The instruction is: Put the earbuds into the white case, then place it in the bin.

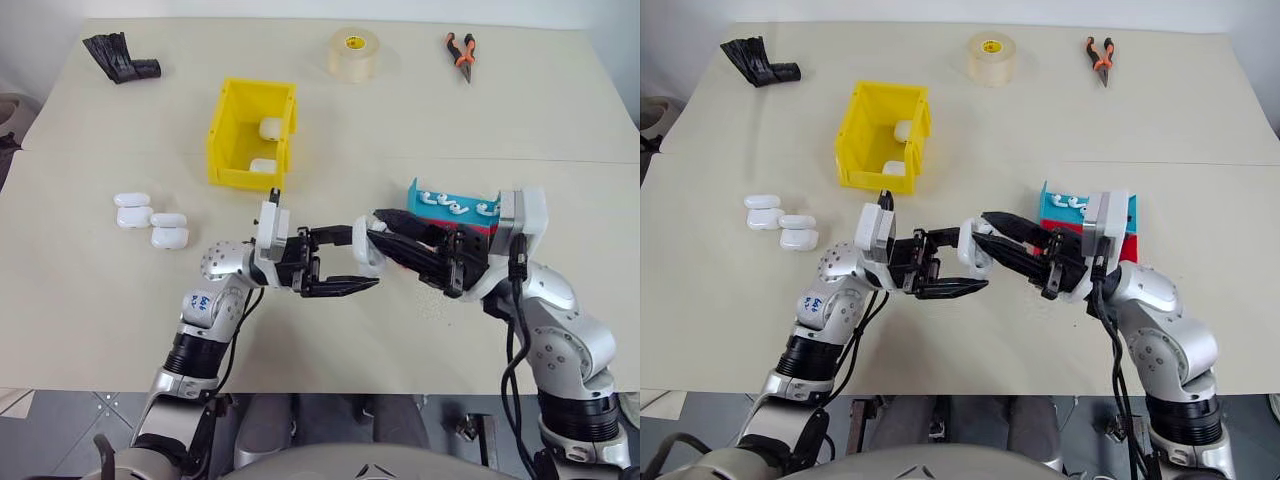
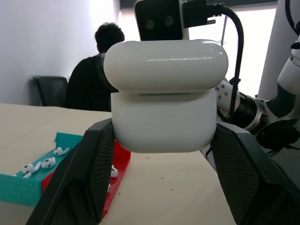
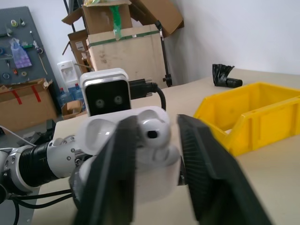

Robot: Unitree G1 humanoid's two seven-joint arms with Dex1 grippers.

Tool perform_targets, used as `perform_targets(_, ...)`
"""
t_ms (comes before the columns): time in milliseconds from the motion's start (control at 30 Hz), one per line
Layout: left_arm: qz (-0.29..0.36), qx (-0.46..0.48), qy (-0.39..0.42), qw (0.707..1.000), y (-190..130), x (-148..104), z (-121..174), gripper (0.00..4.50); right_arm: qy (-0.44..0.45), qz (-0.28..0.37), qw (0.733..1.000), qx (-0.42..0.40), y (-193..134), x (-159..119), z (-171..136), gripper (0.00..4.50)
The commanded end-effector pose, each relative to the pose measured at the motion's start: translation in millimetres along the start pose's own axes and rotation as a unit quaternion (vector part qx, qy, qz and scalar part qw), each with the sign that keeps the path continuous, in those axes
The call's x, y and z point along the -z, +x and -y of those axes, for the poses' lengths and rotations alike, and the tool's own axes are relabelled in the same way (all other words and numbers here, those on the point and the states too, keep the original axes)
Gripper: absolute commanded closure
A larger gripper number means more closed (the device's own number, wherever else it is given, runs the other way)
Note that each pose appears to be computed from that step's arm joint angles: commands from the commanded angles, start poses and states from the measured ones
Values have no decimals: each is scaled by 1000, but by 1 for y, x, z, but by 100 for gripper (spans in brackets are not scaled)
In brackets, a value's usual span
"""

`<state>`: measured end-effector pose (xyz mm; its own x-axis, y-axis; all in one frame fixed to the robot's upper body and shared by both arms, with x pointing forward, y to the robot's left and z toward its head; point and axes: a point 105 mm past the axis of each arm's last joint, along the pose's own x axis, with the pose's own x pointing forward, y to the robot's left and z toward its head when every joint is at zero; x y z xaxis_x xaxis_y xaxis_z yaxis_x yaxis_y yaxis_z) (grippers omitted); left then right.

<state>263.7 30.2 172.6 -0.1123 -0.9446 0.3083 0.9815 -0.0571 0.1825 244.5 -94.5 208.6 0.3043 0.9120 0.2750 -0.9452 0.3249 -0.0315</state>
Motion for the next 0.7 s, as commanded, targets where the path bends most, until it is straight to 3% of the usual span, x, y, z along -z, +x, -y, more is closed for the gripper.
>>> perform_targets(33, 31, 11, 39, 999, 11, -17, -1, 157, 7, -10, 1000, -21, 0, 1, -4, 168)
perform_targets(200, 34, 9, 42, 999, 11, -16, 0, 157, -8, -3, 1000, -28, -2, -9, 0, 9)
perform_targets(433, 16, -15, 49, 999, 0, -10, -3, 157, -79, -47, 996, 9, -36, -26, 20, 4)
perform_targets(700, -11, -18, 73, 997, -10, -3, -1, 157, -142, -164, 971, 102, -126, -13, 59, 4)
